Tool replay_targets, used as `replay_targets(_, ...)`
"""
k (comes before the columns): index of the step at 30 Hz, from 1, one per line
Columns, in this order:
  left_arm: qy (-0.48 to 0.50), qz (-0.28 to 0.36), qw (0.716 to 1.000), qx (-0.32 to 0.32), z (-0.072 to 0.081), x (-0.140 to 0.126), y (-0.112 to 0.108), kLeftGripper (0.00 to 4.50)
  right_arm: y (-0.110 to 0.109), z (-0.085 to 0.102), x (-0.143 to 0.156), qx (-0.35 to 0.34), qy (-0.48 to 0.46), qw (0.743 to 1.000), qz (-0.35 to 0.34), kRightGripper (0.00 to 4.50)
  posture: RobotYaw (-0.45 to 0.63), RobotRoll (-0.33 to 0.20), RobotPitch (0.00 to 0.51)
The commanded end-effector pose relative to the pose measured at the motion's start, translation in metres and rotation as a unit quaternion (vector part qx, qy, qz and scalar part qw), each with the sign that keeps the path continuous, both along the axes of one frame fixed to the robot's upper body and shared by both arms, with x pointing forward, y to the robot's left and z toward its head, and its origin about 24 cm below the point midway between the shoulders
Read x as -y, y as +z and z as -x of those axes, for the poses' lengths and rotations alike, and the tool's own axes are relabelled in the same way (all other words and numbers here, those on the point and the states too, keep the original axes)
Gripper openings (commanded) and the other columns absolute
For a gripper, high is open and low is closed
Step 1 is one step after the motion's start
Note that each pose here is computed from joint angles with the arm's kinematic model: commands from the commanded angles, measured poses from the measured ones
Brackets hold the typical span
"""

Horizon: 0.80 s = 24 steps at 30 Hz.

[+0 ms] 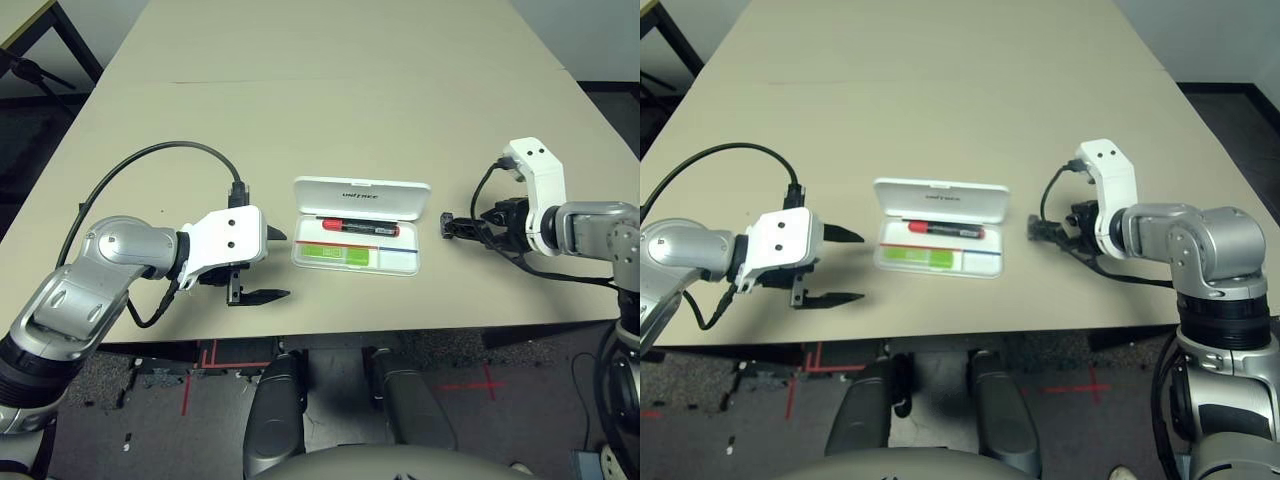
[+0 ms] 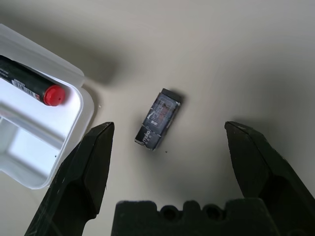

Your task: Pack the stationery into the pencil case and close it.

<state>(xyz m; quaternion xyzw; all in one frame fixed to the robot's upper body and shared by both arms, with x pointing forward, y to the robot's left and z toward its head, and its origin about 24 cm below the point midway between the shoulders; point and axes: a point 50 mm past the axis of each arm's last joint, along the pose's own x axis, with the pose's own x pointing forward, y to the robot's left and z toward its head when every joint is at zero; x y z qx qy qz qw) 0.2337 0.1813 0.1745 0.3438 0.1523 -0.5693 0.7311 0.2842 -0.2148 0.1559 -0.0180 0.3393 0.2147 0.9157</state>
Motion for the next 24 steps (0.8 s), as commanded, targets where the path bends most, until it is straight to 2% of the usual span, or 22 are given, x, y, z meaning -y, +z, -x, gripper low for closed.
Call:
replay_targets(1,-0.006,-0.010,1.000,0.002,0.002,0.003,0.003,4.47,-0.009,-0.003,-0.006,-0.009,0.005,1.000,0.006,4.50,-0.03,0.000,0.197)
replay_targets(14,-0.005,-0.011,1.000,-0.001,0.003,0.006,0.005,4.47,-0.028,-0.006,-0.014,-0.029,0.008,1.000,0.005,4.50,-0.02,0.000,0.200)
replay_targets(21,-0.007,-0.012,1.000,-0.002,0.004,0.008,0.004,4.47,-0.032,-0.006,-0.014,-0.034,0.008,0.999,0.007,4.50,-0.02,0.000,0.201)
replay_targets(24,-0.008,-0.013,1.000,-0.003,0.004,0.009,0.005,4.50,-0.032,-0.006,-0.012,-0.032,0.006,0.999,0.014,3.53,-0.01,0.000,0.202)
